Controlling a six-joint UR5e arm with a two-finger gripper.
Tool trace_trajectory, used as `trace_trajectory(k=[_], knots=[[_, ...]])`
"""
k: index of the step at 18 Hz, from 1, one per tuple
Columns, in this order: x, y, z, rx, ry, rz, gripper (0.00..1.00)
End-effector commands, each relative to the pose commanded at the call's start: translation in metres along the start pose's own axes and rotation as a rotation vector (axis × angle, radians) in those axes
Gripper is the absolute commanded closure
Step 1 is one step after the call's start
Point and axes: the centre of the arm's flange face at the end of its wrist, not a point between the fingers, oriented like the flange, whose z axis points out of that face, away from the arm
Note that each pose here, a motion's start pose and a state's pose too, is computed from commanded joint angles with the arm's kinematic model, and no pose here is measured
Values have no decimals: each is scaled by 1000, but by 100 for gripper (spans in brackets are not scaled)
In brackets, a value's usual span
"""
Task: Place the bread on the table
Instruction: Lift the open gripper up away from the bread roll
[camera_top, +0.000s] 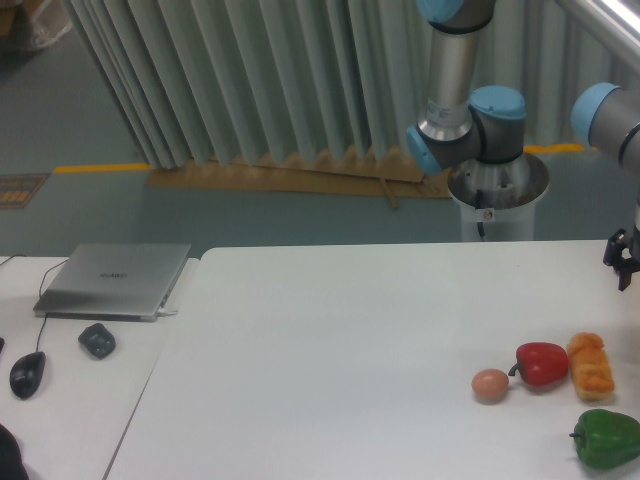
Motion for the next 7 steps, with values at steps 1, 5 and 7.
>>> trace_trajectory(k=[1, 5, 7], knots=[[0, -1, 0, 0, 0, 3, 0], [2, -2, -1, 0, 0, 5, 0], [2, -2, -3, 2, -3, 5, 0]])
